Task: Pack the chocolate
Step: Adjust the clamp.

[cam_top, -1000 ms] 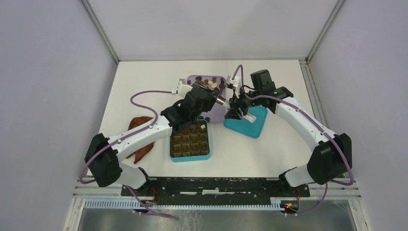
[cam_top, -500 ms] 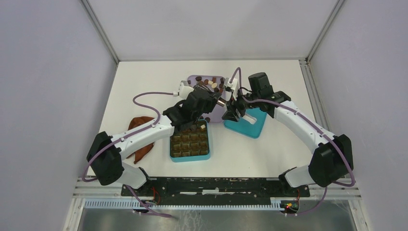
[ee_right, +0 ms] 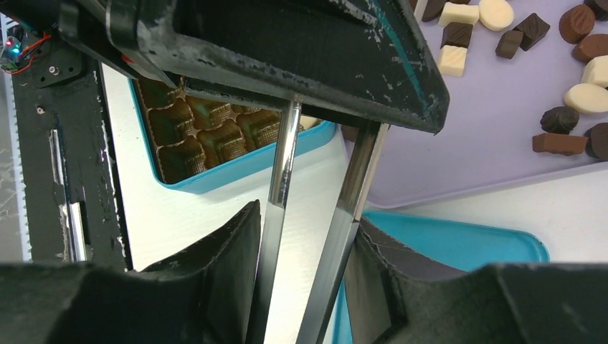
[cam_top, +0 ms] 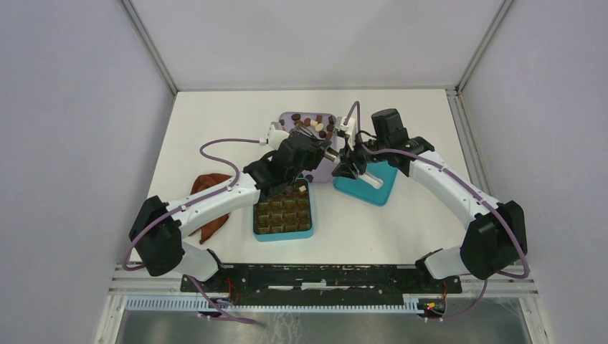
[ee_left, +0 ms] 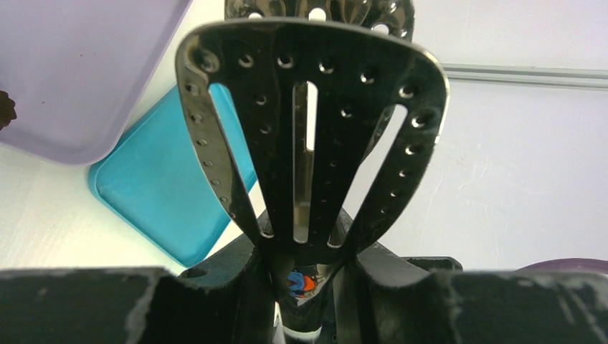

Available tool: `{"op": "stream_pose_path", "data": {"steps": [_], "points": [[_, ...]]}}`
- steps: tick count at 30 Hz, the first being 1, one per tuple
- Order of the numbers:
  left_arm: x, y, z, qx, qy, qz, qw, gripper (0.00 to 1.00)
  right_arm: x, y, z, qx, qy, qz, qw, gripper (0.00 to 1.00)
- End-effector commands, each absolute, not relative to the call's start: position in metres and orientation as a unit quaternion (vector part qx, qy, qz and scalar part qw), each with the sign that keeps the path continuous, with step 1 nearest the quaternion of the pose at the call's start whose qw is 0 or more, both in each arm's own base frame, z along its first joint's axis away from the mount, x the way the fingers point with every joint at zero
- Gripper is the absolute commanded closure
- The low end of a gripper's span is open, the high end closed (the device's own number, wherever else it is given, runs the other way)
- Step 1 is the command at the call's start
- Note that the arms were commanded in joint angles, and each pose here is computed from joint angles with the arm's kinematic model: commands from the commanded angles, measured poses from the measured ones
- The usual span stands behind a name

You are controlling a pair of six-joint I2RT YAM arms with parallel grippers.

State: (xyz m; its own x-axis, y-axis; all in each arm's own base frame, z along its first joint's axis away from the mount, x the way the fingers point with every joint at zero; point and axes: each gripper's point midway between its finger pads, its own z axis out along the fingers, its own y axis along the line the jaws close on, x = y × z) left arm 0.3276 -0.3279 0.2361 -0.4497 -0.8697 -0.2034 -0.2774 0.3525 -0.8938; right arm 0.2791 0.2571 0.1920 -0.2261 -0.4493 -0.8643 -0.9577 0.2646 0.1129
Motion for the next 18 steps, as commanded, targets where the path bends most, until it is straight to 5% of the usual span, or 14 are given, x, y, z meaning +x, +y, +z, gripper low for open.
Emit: {"op": "stream_pose_path", "data": {"steps": [1,4,10,18], "points": [[0.334,-0.328,0.274,-0.413,0.689,-0.476,0.358,0.87,0.269,0.265,0.204,-0.516,0.676,0.371,0.373,0.67],[0.333,-0.328,0.272,-0.411,0.691,-0.476,0.356,0.86,0.269,0.265,0.204,-0.516,0.678,0.371,0.369,0.67],[0.333,-0.329,0.281,-0.408,0.682,-0.488,0.361,0.86,0.279,0.256,0.198,-0.512,0.7,0.336,0.366,0.3],[0.333,-0.327,0.279,-0.404,0.686,-0.481,0.367,0.86,0.278,0.256,0.208,-0.502,0.699,0.352,0.368,0.24]]}}
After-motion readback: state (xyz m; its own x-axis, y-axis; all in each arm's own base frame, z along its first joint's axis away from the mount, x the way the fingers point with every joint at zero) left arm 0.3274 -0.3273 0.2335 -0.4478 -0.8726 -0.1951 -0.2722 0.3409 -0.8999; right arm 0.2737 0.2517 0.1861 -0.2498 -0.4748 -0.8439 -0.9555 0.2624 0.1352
